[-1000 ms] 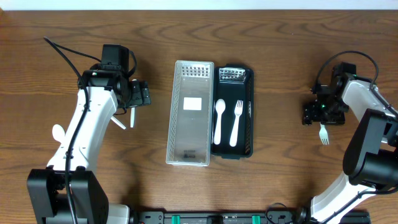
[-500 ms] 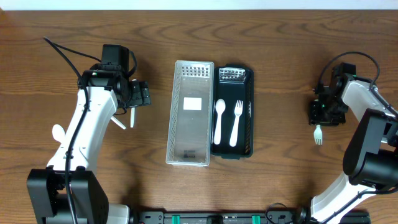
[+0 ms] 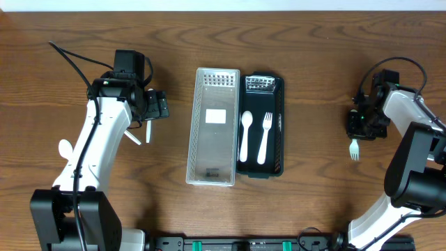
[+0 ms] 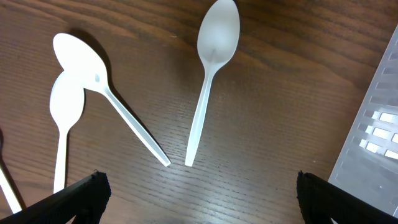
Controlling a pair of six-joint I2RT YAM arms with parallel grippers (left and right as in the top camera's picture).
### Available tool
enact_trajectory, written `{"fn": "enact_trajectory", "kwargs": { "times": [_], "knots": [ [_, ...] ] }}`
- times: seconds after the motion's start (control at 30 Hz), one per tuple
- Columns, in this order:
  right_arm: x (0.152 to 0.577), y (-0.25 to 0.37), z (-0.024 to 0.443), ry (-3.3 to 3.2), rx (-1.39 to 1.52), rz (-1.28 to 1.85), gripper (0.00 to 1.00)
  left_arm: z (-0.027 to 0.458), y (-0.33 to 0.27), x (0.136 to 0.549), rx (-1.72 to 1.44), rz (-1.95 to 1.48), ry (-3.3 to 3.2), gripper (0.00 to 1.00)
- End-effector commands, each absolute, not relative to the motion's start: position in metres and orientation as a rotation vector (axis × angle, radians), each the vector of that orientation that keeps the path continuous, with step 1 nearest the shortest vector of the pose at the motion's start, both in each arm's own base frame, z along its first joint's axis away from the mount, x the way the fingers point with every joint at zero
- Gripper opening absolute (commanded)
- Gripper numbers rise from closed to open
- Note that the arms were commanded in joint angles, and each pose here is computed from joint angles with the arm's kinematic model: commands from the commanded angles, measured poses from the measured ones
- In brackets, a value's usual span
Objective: Pack container
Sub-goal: 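Carry the green utensil into the black basket and release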
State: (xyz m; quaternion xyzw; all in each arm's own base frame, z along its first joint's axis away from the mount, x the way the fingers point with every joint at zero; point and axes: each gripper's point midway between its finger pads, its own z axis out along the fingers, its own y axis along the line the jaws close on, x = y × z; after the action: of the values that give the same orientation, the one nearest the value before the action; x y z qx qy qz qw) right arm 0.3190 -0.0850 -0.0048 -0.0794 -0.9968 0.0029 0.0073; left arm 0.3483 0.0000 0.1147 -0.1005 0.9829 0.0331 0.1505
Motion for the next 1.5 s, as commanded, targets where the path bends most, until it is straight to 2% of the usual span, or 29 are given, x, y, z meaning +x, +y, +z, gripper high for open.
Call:
{"fn": "enact_trajectory", "kwargs": {
  "times": [0.0, 0.13, 0.4, 0.5, 0.6, 0.77, 0.9, 1.07, 1.2, 1.23, 1.27, 1.3, 1.4, 1.47],
  "knots": [
    [0.324, -0.085, 0.001, -3.111, -0.362, 0.004, 0.01, 0.119, 0.003, 0.353, -0.283, 0.106, 2.811, 0.98],
    [0.352, -0.071, 0.044, -3.188, -0.365, -0.039, 0.01, 0.119, 0.003, 0.353, -0.282, 0.107, 2.811, 0.98],
    [0.437, 0.028, 0.205, -3.589, -0.222, -0.346, 0.01, 0.119, 0.003, 0.353, -0.282, 0.107, 2.811, 0.98],
    [0.445, 0.073, 0.243, -3.671, -0.089, -0.441, 0.01, 0.119, 0.003, 0.352, -0.282, 0.106, 2.811, 0.98],
    [0.443, 0.123, 0.256, -3.693, 0.082, -0.535, 0.01, 0.119, 0.003, 0.352, -0.282, 0.106, 2.811, 0.98],
    [0.429, 0.173, 0.232, -3.645, 0.128, -0.472, 0.01, 0.119, 0.003, 0.352, -0.282, 0.106, 2.811, 0.98],
    [0.419, 0.193, 0.181, -3.544, 0.162, -0.356, 0.01, 0.119, 0.003, 0.353, -0.282, 0.106, 2.811, 0.98],
    [0.397, 0.192, 0.108, -3.375, 0.063, -0.235, 0.01, 0.119, 0.003, 0.352, -0.282, 0.107, 2.811, 0.98],
    [0.381, 0.186, 0.072, -3.284, 0.036, -0.168, 0.03, 0.119, 0.003, 0.352, -0.283, 0.107, 2.811, 0.98],
    [0.379, 0.185, 0.069, -3.275, 0.037, -0.160, 0.13, 0.119, 0.003, 0.352, -0.282, 0.106, 2.811, 0.98],
    [0.379, 0.185, 0.068, -3.271, 0.045, -0.156, 0.31, 0.119, 0.003, 0.352, -0.282, 0.106, 2.811, 0.98],
    [0.379, 0.185, 0.068, -3.272, 0.063, -0.156, 0.43, 0.119, 0.003, 0.353, -0.282, 0.106, 2.811, 0.98],
    [0.380, 0.184, 0.070, -3.278, 0.067, -0.158, 0.55, 0.119, 0.003, 0.353, -0.282, 0.107, 2.811, 0.98],
    [0.381, 0.184, 0.072, -3.281, 0.074, -0.162, 0.56, 0.119, 0.003, 0.353, -0.282, 0.107, 2.811, 0.98]
  ]
}}
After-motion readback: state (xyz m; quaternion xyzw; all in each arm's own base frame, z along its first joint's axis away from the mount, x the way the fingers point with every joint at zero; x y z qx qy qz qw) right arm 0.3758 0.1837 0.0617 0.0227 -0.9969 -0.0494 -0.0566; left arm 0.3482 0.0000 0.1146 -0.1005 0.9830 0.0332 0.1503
